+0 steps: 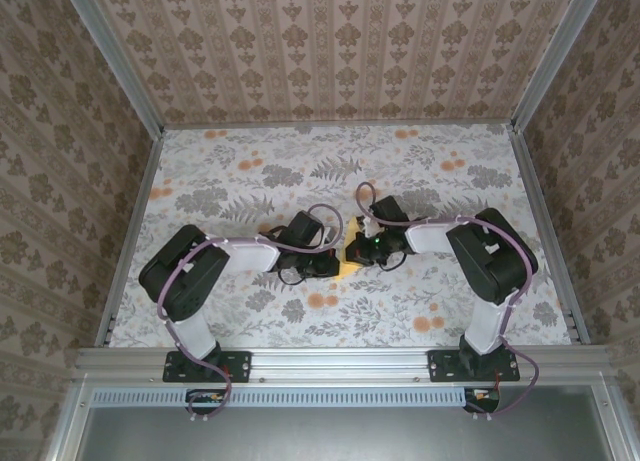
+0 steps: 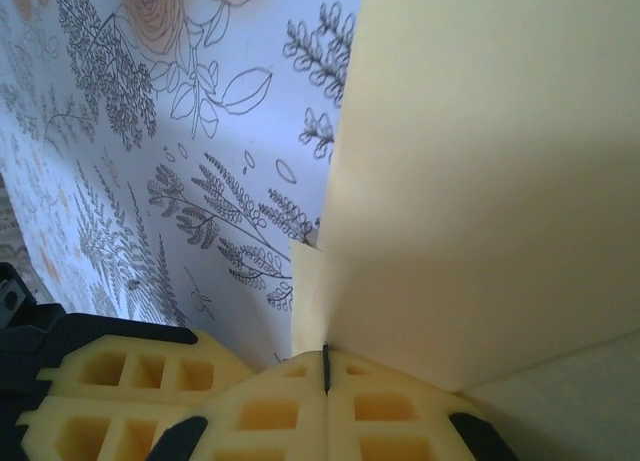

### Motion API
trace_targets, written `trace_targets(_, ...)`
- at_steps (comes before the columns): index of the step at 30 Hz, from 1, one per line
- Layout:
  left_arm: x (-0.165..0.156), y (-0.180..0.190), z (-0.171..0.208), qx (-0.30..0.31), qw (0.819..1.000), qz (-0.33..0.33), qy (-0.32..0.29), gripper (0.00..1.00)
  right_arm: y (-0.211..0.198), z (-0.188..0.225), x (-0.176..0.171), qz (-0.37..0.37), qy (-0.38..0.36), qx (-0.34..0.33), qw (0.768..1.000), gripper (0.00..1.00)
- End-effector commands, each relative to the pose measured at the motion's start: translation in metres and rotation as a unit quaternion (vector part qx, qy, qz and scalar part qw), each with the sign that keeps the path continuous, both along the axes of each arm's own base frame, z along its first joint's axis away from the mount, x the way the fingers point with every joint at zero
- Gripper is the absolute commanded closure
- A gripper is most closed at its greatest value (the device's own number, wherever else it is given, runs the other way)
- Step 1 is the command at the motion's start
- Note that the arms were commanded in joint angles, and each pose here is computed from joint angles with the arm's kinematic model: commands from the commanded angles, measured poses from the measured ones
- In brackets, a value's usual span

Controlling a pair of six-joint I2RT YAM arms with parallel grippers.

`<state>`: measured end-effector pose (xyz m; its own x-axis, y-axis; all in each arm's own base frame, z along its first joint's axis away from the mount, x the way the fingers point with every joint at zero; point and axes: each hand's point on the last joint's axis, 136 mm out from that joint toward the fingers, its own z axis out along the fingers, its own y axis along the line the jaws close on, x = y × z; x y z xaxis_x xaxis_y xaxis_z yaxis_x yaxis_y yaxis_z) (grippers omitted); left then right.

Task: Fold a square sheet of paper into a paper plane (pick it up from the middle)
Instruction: Fourth fold the wing at the center of the table, then turn over the paper at the center of the table.

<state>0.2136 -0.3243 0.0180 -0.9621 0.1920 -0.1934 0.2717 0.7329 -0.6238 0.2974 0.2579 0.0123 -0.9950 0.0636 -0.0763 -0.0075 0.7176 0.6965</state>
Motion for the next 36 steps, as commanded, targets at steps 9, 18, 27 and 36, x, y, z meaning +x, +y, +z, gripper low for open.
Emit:
trace_targets(9,-0.045,0.04,-0.056,0.111,0.99,-0.025,0.084,1.0,-0.084,-0.022,0.071,-0.118,-0.011,-0.067,0.991,1.0)
trace_targets(18,-0.024,0.016,-0.023,0.056,0.997,-0.026,0.042,1.0,-0.101,0.029,0.09,-0.168,-0.04,-0.042,0.984,0.89)
trace_targets(27,0.04,-0.007,0.066,-0.019,0.996,0.031,-0.084,0.48,-0.106,0.059,0.054,-0.227,-0.016,-0.001,0.974,0.58)
trace_targets(36,0.072,0.044,0.076,0.001,0.985,0.124,-0.116,0.13,-0.084,0.049,0.032,-0.236,0.007,-0.009,0.972,0.44)
